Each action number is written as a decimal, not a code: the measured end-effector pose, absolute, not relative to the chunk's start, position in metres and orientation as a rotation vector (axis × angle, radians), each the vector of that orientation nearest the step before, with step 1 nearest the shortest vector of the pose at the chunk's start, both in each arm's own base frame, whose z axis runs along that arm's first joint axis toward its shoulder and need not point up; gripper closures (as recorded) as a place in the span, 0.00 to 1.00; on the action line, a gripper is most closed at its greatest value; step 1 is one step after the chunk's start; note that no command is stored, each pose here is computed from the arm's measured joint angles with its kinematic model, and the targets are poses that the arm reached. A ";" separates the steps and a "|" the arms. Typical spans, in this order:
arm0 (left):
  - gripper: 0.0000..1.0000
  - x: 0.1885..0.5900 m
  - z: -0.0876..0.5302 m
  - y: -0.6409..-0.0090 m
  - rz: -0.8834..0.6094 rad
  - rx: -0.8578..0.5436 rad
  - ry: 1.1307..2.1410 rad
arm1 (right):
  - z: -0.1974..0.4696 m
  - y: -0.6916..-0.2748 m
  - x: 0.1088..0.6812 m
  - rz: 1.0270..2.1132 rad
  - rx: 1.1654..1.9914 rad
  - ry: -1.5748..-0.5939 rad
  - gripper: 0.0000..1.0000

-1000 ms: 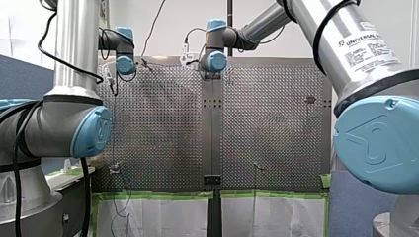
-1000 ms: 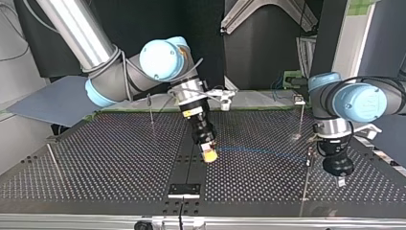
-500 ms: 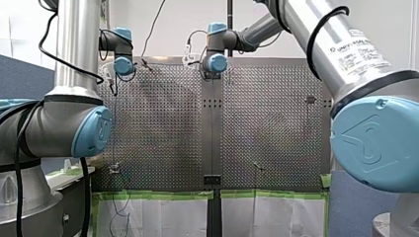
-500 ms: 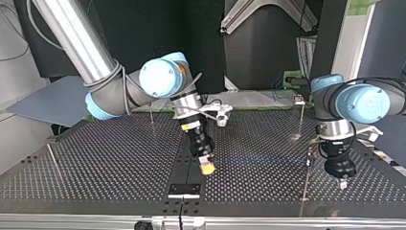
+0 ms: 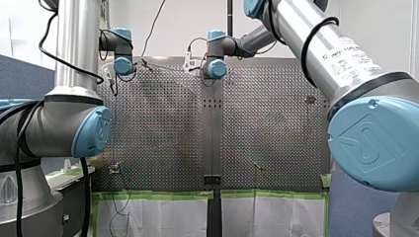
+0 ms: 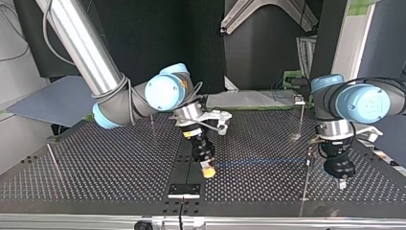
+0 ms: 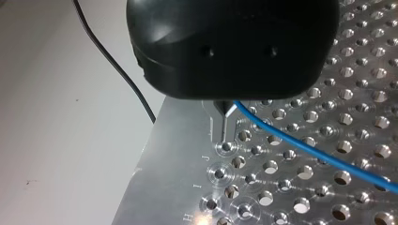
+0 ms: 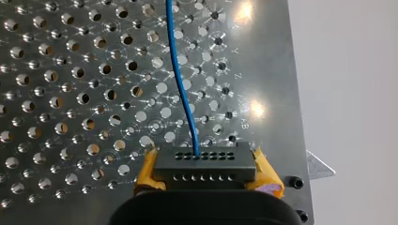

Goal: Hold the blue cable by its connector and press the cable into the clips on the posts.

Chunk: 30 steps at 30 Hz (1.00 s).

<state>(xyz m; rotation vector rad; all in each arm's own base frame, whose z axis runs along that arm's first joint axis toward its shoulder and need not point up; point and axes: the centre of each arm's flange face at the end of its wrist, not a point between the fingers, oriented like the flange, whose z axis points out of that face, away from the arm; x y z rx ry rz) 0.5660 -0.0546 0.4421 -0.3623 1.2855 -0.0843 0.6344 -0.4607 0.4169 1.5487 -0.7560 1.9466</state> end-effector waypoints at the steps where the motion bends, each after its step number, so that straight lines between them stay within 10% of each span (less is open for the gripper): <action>1: 0.99 0.566 0.442 -0.054 -0.084 -0.362 1.284 | 0.417 -0.460 0.635 1.945 1.552 -0.756 1.00; 3: 0.93 0.566 0.443 -0.054 -0.085 -0.362 1.282 | 0.418 -0.459 0.635 1.942 1.557 -0.756 1.00; 5: 0.62 0.566 0.443 -0.054 -0.085 -0.364 1.279 | 0.419 -0.458 0.636 1.941 1.561 -0.755 1.00; 8: 0.43 0.565 0.442 -0.054 -0.078 -0.375 1.282 | 0.420 -0.457 0.636 1.938 1.566 -0.755 1.00; 15: 0.33 0.563 0.440 -0.056 -0.089 -0.401 1.292 | 0.420 -0.458 0.634 1.929 1.573 -0.759 1.00; 16: 0.26 0.563 0.440 -0.056 -0.095 -0.400 1.294 | 0.420 -0.458 0.634 1.926 1.575 -0.760 1.00; 17: 0.00 0.563 0.440 -0.056 -0.099 -0.400 1.297 | 0.420 -0.458 0.633 1.924 1.576 -0.760 1.00; 30: 0.00 0.542 0.434 -0.058 -0.069 -0.435 1.382 | 0.423 -0.459 0.630 1.918 1.580 -0.763 1.00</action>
